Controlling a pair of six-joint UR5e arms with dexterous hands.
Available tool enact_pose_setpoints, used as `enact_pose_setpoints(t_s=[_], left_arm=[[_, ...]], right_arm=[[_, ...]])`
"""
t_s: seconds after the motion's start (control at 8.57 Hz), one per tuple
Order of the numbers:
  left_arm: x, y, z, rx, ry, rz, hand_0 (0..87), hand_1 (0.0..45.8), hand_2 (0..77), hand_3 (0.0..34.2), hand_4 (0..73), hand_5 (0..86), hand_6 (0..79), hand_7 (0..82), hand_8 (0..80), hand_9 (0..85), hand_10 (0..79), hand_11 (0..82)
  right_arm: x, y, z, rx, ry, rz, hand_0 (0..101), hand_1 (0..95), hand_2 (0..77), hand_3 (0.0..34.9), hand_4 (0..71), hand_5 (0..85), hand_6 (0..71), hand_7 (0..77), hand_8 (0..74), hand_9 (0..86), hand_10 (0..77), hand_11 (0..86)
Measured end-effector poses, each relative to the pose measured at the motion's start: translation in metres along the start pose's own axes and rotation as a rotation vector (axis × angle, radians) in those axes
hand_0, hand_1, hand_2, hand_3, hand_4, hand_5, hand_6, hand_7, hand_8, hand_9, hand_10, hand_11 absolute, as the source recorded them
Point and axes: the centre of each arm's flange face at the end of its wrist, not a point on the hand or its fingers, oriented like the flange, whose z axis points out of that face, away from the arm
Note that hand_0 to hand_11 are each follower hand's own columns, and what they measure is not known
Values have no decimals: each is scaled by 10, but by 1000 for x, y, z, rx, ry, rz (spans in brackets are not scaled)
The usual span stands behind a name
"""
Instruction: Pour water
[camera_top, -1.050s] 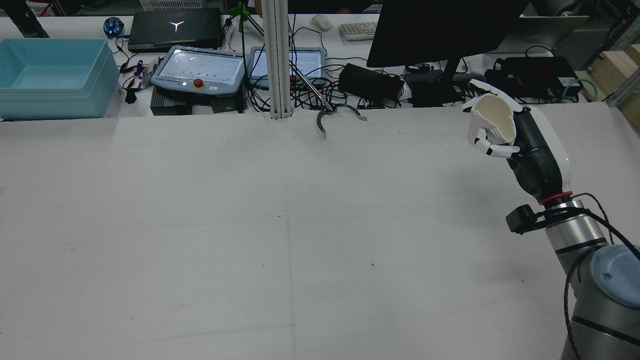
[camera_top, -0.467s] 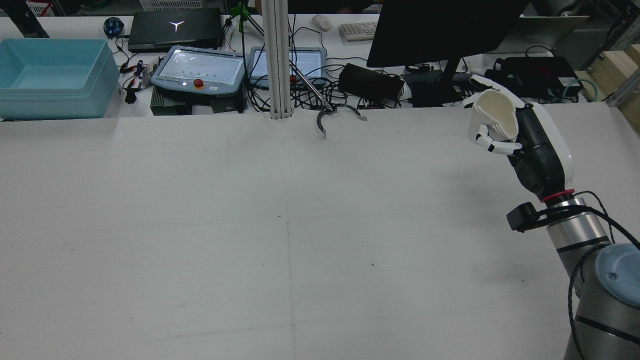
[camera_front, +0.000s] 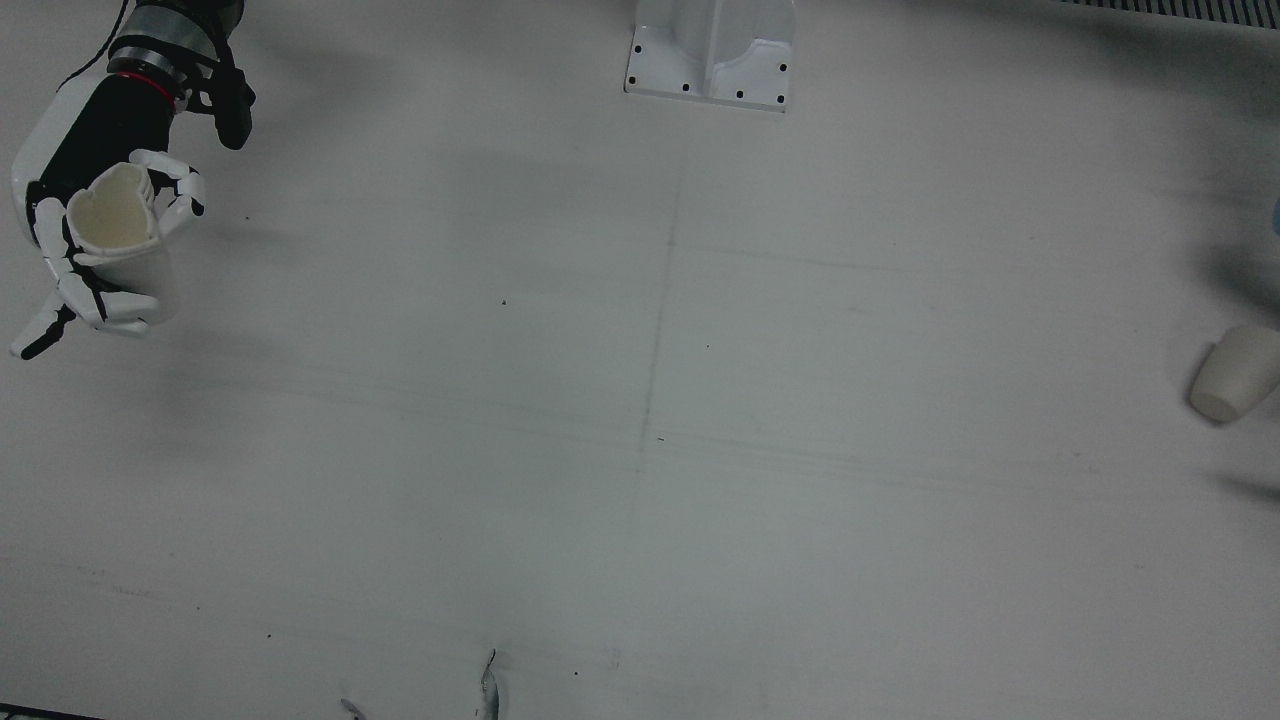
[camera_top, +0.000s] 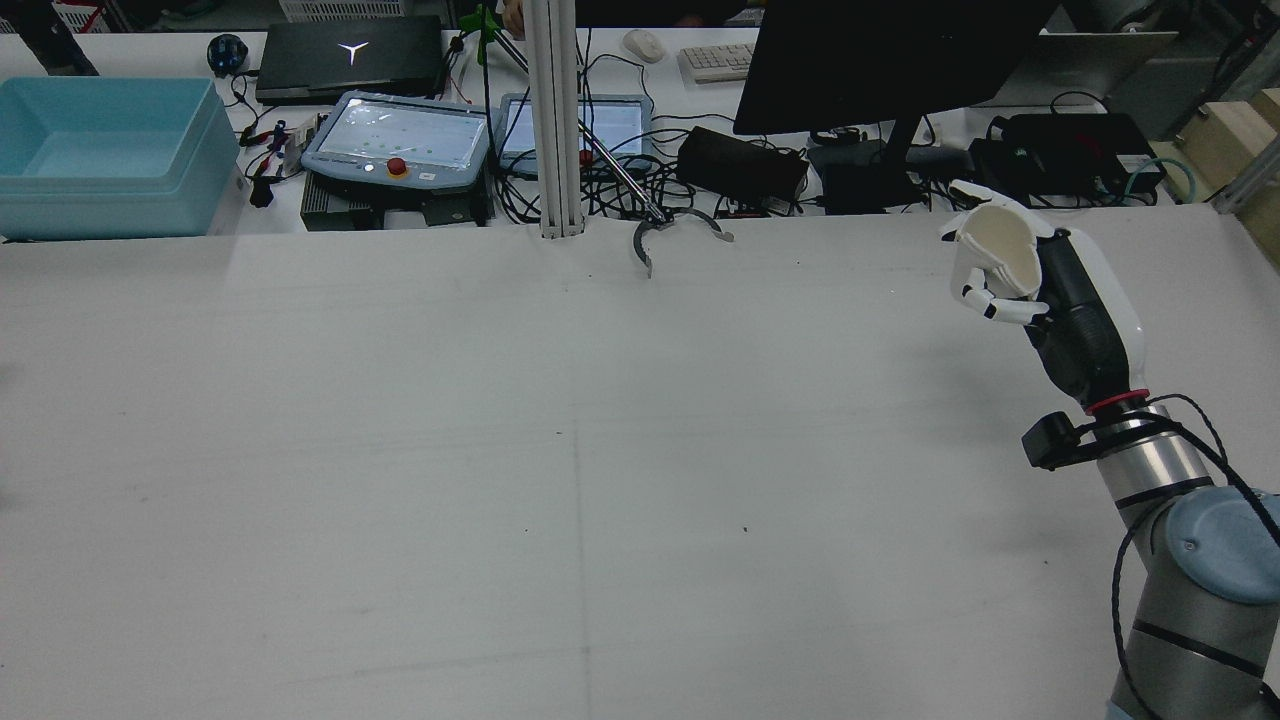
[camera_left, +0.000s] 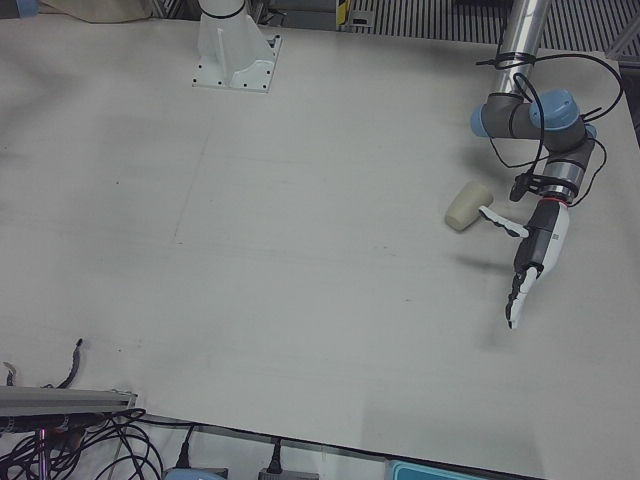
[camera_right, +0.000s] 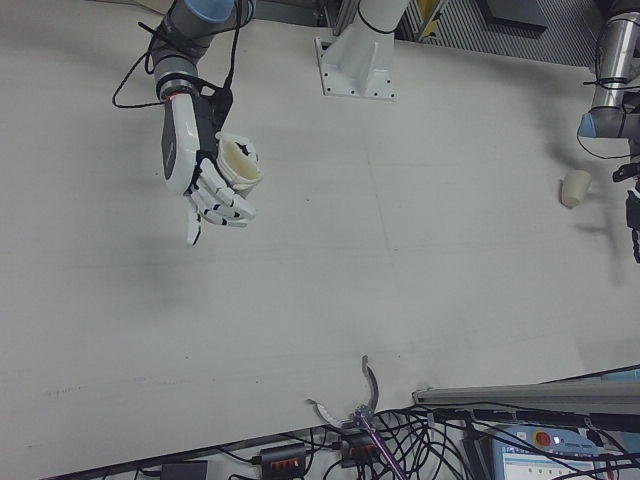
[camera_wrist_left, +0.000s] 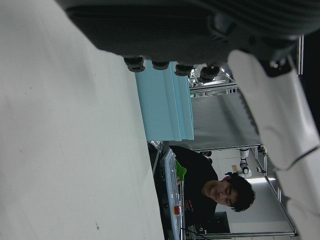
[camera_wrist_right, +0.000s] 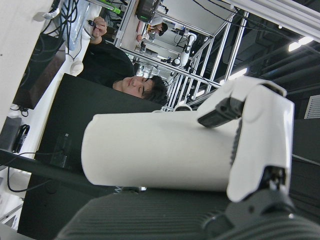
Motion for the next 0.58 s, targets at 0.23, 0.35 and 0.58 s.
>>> enact_pose_setpoints(t_s=[0.23,0.35,0.58], left_arm=[[1,-3,-9,9,-2,3,505,76,11,0,98,0,22,11,5,5,22,44],[1,-3,-11,11,-3,4,505,71,11,0,98,0,22,11,5,5,22,44],[1,-4,-13,14,-4,4,505,71,11,0,104,0,22,11,5,5,22,44]], right_arm=[[16,-27,-3,28,25,-1,563,284,595,0,245,147,365,382,305,409,0,5],[22,-31,-4,32,34,0,563,284,595,0,245,147,365,382,305,409,0,5],[31,-31,-8,30,53,13,528,256,578,0,147,98,278,300,245,376,11,38]])
